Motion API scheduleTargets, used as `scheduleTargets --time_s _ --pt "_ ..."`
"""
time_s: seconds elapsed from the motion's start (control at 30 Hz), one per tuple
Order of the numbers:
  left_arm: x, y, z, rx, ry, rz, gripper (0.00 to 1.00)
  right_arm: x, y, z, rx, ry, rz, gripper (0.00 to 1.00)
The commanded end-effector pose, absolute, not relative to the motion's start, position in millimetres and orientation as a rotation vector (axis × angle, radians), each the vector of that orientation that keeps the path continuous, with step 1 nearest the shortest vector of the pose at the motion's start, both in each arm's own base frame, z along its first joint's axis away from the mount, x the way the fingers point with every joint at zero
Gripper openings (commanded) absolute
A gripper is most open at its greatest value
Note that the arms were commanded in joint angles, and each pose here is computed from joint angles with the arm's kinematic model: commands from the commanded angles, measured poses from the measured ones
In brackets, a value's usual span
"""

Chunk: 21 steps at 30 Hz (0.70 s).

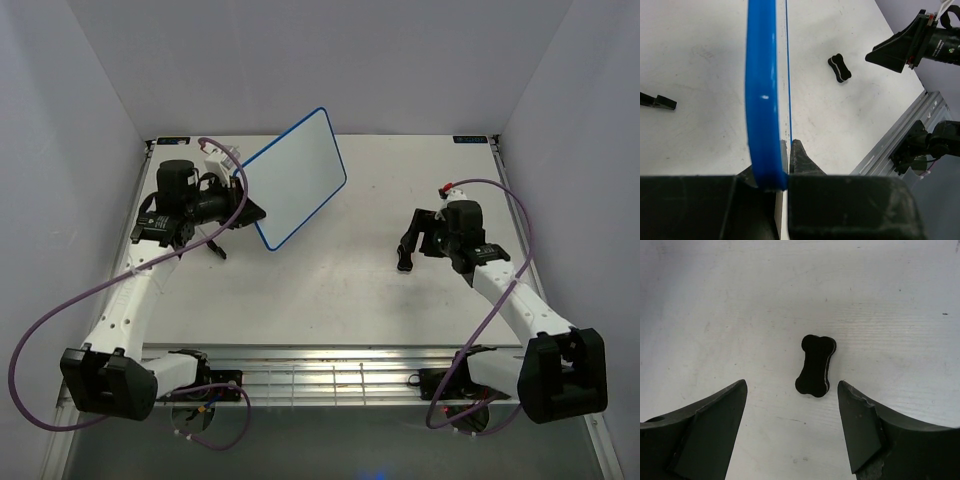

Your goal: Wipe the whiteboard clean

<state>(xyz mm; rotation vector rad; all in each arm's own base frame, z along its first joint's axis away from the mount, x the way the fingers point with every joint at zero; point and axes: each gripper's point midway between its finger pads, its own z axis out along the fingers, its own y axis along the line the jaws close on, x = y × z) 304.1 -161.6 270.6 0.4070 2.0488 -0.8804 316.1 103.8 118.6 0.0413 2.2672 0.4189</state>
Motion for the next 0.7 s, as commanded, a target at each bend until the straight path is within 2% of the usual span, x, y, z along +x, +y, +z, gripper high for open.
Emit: scheduleTargets --time_s 0.0,0.2,0.23,0.37,0.43,0.67 --pt "316.6 -167.5 325.0 0.577 1.761 -0.886 0.0 302.6 110.9 124.9 -0.042 2.278 0.467 0.78" --pt "342.8 -136.7 312.1 0.579 1.739 -0.828 0.0 291.3 120.2 138.7 -0.094 2.207 0.549 0.79" --pt "340.3 -137.1 312.4 0.685 1.68 -0.817 0.0 292.2 121.7 141.9 -0.1 2.19 0.559 0.79" --pt "358.9 -105.7 289.5 0.756 1.649 -0.669 0.0 289.0 130.2 142.5 -0.13 2.175 0.618 0.79" --pt "355.4 -103.0 277.8 0.817 1.601 -0.71 0.0 287.5 133.6 141.0 -0.137 2.177 0.643 0.79" --pt "367.7 -63.3 257.5 0.891 1.589 -0.602 0.0 289.4 139.1 144.3 -0.142 2.169 0.678 0.79"
